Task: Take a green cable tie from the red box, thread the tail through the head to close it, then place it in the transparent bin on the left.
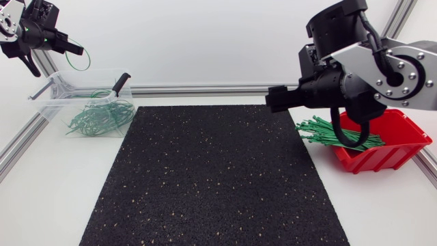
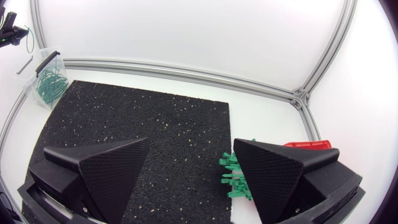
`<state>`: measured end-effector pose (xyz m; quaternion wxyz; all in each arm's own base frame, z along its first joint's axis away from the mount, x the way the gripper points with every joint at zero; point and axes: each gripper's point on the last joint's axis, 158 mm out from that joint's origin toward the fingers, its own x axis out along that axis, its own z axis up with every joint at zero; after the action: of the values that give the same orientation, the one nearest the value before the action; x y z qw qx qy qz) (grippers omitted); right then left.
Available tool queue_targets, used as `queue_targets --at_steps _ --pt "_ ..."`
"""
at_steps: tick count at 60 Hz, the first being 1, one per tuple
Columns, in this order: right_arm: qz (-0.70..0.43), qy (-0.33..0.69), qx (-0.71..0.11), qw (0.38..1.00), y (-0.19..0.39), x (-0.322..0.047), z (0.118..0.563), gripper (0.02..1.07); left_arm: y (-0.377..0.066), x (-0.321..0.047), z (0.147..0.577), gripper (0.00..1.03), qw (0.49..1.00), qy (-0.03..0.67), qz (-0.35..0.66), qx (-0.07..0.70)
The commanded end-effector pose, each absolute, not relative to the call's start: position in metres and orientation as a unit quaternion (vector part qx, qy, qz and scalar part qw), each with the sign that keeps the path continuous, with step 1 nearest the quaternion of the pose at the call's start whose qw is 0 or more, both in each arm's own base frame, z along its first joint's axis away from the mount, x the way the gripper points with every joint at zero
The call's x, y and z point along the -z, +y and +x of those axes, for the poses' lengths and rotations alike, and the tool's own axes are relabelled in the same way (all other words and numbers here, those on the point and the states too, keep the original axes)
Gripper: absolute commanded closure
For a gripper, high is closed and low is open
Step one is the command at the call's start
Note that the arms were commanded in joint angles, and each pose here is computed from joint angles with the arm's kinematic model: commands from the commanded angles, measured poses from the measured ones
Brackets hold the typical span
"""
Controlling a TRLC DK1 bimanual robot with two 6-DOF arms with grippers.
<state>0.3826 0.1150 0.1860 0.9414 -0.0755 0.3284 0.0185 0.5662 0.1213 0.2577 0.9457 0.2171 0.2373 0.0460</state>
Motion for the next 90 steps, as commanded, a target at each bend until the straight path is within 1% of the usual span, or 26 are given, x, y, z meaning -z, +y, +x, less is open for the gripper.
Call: queue_targets --at_steps 1,3,4,5,6,7,9,10,11,12,16,26,37,42,50,61,66,85,90 --pt "-0.091 0.320 -0.015 0.943 0.105 -0.188 0.377 0.08 0.135 -0.247 0.575 1.00 0.939 0.252 0.227 -0.058" --pt "-0.092 0.314 -0.015 0.945 0.102 -0.191 0.376 0.08 0.138 -0.242 0.575 0.97 0.935 0.260 0.232 -0.064" --pt "-0.093 0.313 -0.015 0.945 0.101 -0.191 0.376 0.08 0.140 -0.239 0.575 0.91 0.933 0.264 0.235 -0.068" --pt "-0.093 0.311 -0.015 0.946 0.100 -0.191 0.375 0.08 0.139 -0.236 0.575 0.80 0.931 0.269 0.236 -0.069" --pt "-0.094 0.309 -0.016 0.946 0.100 -0.193 0.374 0.08 0.140 -0.233 0.575 0.75 0.930 0.272 0.236 -0.069" --pt "-0.094 0.305 -0.016 0.947 0.099 -0.194 0.374 0.08 0.140 -0.228 0.573 0.56 0.926 0.281 0.240 -0.071" --pt "-0.094 0.301 -0.015 0.949 0.098 -0.196 0.373 0.08 0.141 -0.224 0.571 0.38 0.923 0.288 0.244 -0.078" --pt "-0.093 0.296 -0.016 0.950 0.097 -0.199 0.372 0.08 0.140 -0.220 0.570 0.25 0.921 0.292 0.244 -0.079" --pt "-0.093 0.295 -0.016 0.951 0.096 -0.199 0.372 0.08 0.138 -0.218 0.570 0.15 0.921 0.294 0.245 -0.077" --pt "-0.094 0.291 -0.017 0.952 0.096 -0.201 0.371 0.08 0.136 -0.217 0.569 0.02 0.920 0.296 0.245 -0.075" --pt "-0.091 0.280 -0.014 0.955 0.091 -0.209 0.370 0.08 0.132 -0.216 0.562 0.03 0.920 0.298 0.245 -0.072" --pt "-0.079 0.267 -0.004 0.960 0.072 -0.220 0.367 0.08 0.120 -0.239 0.540 0.03 0.923 0.285 0.247 -0.071" --pt "-0.074 0.244 0.015 0.967 0.048 -0.236 0.359 0.08 0.103 -0.282 0.503 0.03 0.933 0.251 0.247 -0.073" --pt "-0.066 0.232 0.022 0.970 0.035 -0.243 0.356 0.08 0.094 -0.295 0.484 0.03 0.936 0.240 0.247 -0.071" --pt "-0.049 0.213 0.023 0.976 0.022 -0.252 0.346 0.08 0.073 -0.298 0.453 0.03 0.939 0.228 0.253 -0.055" --pt "-0.043 0.184 0.027 0.982 0.009 -0.261 0.325 0.08 0.048 -0.291 0.419 0.03 0.943 0.209 0.257 -0.025" --pt "-0.041 0.176 0.032 0.983 0.003 -0.262 0.318 0.08 0.045 -0.289 0.405 0.03 0.944 0.204 0.257 -0.022" --pt "-0.029 0.156 0.049 0.986 -0.027 -0.251 0.293 0.08 0.028 -0.279 0.355 0.03 0.956 0.156 0.249 -0.001" --pt "-0.029 0.152 0.054 0.986 -0.030 -0.245 0.286 0.08 0.017 -0.271 0.344 0.03 0.960 0.147 0.237 0.024"
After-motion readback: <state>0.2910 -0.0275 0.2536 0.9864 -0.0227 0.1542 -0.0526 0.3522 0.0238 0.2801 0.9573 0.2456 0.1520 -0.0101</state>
